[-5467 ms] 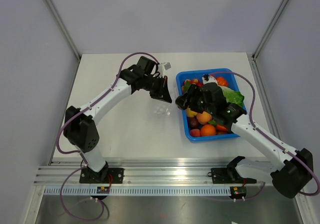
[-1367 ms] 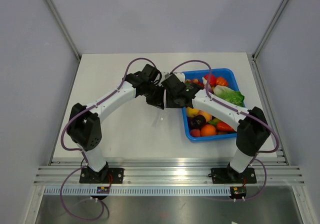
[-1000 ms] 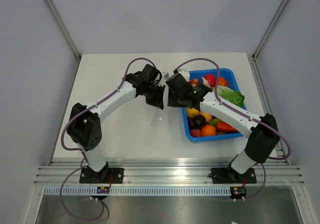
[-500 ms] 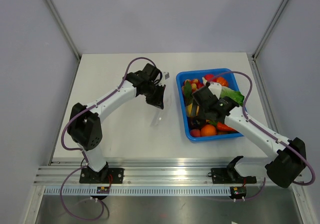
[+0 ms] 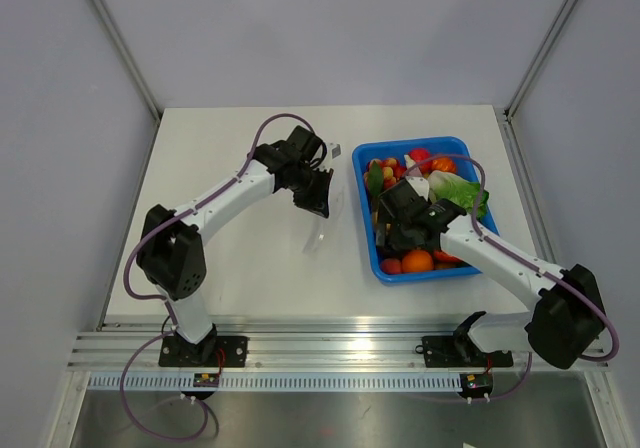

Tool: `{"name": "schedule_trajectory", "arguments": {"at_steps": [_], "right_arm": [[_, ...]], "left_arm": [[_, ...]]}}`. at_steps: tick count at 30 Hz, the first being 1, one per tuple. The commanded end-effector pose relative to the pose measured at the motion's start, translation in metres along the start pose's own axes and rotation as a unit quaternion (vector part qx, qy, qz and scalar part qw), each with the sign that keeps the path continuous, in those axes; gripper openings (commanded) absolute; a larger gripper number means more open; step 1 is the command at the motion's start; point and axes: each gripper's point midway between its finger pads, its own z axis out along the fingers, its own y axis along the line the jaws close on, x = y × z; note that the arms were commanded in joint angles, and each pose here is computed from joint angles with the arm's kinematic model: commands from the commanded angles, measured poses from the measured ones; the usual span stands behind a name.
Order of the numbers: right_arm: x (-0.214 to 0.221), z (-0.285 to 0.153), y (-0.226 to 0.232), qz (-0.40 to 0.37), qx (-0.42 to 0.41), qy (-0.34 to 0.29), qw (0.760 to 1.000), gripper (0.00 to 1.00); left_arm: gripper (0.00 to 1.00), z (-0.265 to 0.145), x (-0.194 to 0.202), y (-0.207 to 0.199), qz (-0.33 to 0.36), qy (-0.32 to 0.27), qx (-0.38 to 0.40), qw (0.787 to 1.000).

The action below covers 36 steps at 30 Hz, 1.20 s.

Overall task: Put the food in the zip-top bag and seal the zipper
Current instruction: Adjust the zipper food storage bag at the center of the board, then pick up the fake fruit from the bin.

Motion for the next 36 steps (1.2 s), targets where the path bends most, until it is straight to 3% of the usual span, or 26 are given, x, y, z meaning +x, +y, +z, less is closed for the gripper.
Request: {"name": "schedule_trajectory", "arguments": {"at_steps": [1,6,7,10,19,26,36], "right_arm": [[-0.013,0.001,0.016,-0.008,-0.023,-0.009,1.0,0.87],[-0.008,0.005,0.016,0.0,-0.024,-0.003,1.0,0.71],[-0.007,0.005,0.016,0.001,-0.025,-0.002,1.0,0.62],[-0.009,-0.001,0.011,0.01,-0.023,-0.013,1.0,0.49],[-0.062,-0.061,0.024,0.023,-0.076,-0.1,0.992,0.46],[-0.106,-0.093,0.106,-0.008,-0.18,-0.137,0.974,0.45],[-0.112,-0.062,0.171,-0.006,-0.248,-0.107,0.963,0.44]], "left_arm": [[0.0,-0.006,-0.018,-0.008,0.018,-0.025,0.006,1.0],[0.0,-0.007,-0.019,-0.008,0.019,-0.028,0.006,0.999],[0.0,-0.007,-0.019,-0.008,0.019,-0.028,0.006,0.999],[0.0,-0.008,-0.019,-0.009,0.02,-0.028,0.006,0.999],[0.0,-0.008,-0.019,-0.01,0.022,-0.029,0.008,0.999],[0.0,-0.007,-0.019,-0.011,0.021,-0.027,0.01,0.999],[0.0,-0.013,-0.019,-0.013,0.027,-0.032,0.015,0.999]]}}
